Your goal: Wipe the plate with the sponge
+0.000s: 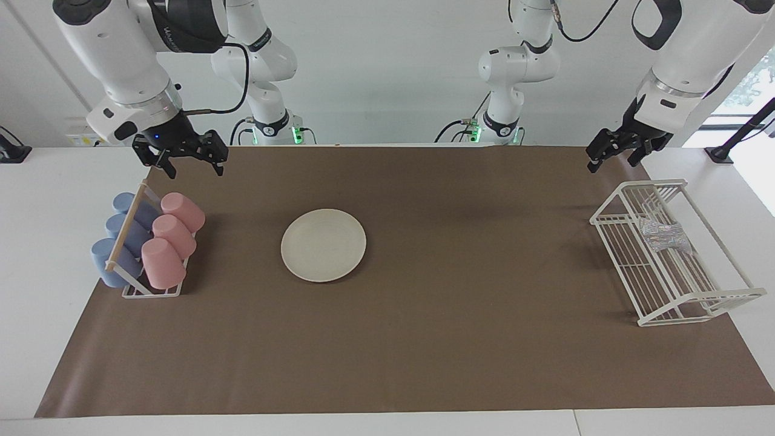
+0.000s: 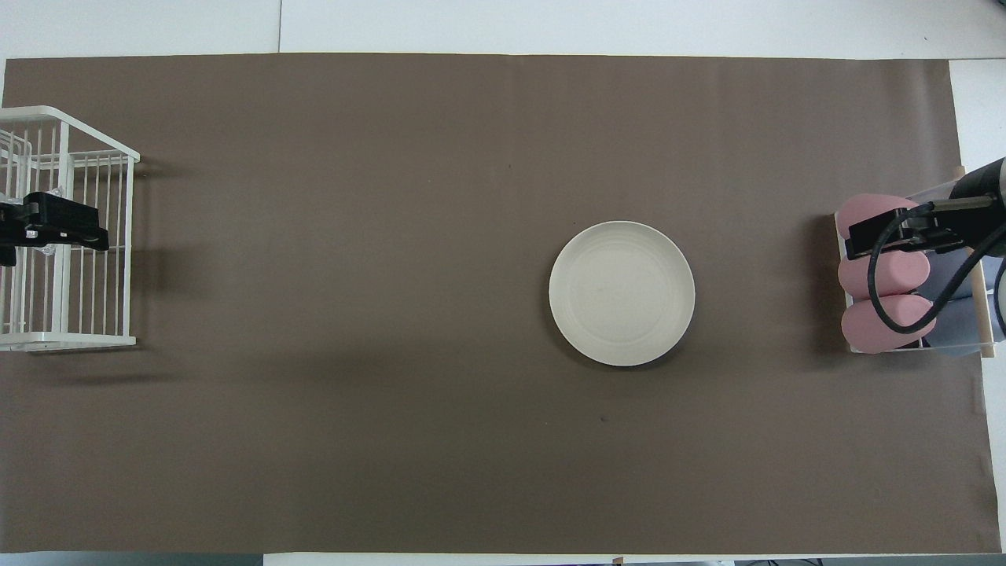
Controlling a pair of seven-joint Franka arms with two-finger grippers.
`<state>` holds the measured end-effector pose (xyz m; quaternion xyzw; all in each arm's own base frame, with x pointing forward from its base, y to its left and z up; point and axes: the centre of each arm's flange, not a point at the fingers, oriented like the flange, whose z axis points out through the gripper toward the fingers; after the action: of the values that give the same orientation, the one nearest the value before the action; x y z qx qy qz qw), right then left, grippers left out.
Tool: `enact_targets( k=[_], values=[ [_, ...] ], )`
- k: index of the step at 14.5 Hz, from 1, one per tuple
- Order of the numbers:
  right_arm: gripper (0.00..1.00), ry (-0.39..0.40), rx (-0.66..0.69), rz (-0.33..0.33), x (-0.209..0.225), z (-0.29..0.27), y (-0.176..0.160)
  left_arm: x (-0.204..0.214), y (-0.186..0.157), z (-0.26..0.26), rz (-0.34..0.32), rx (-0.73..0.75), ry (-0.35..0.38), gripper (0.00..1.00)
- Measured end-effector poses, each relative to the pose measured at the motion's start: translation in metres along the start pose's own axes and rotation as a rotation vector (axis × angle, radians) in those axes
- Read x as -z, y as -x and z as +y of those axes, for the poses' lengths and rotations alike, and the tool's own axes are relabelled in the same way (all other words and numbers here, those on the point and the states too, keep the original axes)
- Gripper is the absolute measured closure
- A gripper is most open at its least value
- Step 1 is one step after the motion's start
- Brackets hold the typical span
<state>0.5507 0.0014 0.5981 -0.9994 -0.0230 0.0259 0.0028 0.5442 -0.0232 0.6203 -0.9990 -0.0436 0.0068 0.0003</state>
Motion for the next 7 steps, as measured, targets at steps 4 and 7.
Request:
enact_targets(
  k=[4,7],
  values=[
    [0.0,0.0,0.003,0.0,0.0,-0.0015,-0.0001,-0.0004,0.0,0.0,-0.001,0.001,0.0,0.0],
    [0.0,0.0,0.003,0.0,0.0,-0.0016,-0.0001,-0.0003,-0.0001,-0.0001,0.0,0.002,0.0,0.0]
  ],
)
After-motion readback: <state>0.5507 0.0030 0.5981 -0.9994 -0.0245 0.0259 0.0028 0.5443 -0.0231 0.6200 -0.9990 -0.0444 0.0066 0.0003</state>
